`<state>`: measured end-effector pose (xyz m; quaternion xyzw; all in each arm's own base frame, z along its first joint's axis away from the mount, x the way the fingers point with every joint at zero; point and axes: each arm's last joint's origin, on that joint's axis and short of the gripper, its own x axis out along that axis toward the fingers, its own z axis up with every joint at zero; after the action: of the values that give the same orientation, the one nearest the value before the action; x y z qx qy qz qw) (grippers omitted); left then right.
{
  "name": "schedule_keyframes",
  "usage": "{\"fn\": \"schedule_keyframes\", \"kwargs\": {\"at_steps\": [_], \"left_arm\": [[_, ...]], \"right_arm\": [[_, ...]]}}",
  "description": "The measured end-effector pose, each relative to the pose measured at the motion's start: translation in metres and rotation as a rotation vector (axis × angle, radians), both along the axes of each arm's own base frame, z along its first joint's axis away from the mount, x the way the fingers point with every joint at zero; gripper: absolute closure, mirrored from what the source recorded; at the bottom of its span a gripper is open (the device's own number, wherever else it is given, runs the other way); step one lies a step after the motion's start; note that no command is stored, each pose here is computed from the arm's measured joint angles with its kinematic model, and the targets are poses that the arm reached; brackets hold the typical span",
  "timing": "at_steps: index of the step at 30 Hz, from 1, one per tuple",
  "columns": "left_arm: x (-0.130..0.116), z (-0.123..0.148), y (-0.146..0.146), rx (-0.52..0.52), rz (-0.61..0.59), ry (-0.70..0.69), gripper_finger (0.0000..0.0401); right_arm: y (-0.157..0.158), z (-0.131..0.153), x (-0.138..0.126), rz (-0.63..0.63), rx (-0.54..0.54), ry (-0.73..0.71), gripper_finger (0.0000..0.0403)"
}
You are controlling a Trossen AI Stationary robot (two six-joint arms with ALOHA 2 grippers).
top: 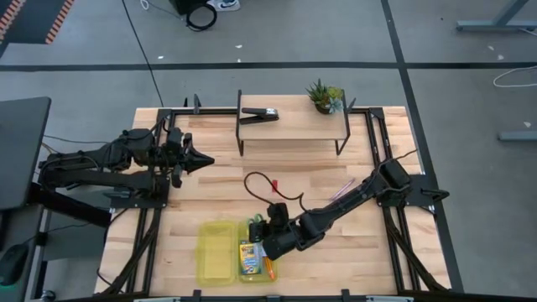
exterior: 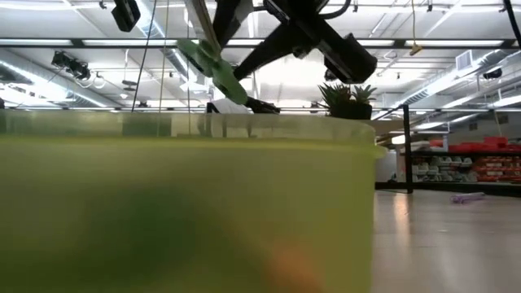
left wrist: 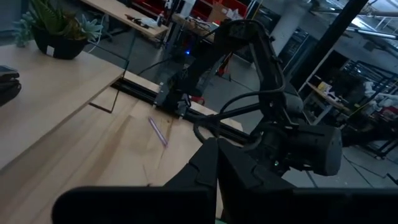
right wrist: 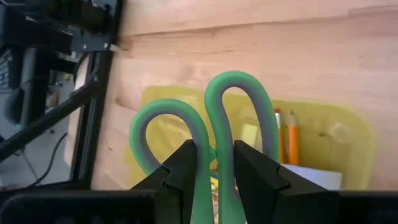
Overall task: Pack school essentials
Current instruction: Put the green scissors into the yellow supply box
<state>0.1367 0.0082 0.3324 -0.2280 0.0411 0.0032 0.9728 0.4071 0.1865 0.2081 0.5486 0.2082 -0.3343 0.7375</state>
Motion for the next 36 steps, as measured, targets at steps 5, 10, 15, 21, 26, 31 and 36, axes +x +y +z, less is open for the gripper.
{"fn": "schedule_keyframes", "kwargs": {"at_steps": [5, 10, 15, 21, 26, 31, 36], "left_arm": [[0.0, 0.0, 0.0, 0.002, 0.0, 0.0, 0.0378], [0.0, 0.0, 0.0, 0.004, 0.0, 0.002, 0.0381], [0.001, -0.001, 0.0, 0.004, 0.0, 0.01, 0.0388], [0.001, -0.001, 0.0, 0.003, 0.0, 0.01, 0.0379], [0.001, -0.001, 0.0, 0.003, 0.0, 0.012, 0.0375], [0.001, -0.002, 0.0, 0.002, -0.001, 0.021, 0.0382], [0.001, -0.003, 0.0, 0.015, -0.002, 0.025, 0.0388]], "right_arm": [[0.0, -0.003, -0.004, 0.014, -0.002, 0.042, 0.0297], [-0.002, -0.007, -0.009, 0.009, -0.032, 0.108, 0.0297], [-0.008, -0.008, -0.007, 0.017, -0.063, 0.122, 0.0297], [-0.01, -0.02, -0.003, 0.023, -0.079, 0.153, 0.0297], [-0.006, -0.033, 0.006, 0.027, -0.047, 0.114, 0.0297], [-0.006, -0.038, 0.006, 0.018, -0.038, 0.132, 0.0297], [-0.003, -0.038, 0.004, 0.027, -0.009, 0.146, 0.0297]]}}
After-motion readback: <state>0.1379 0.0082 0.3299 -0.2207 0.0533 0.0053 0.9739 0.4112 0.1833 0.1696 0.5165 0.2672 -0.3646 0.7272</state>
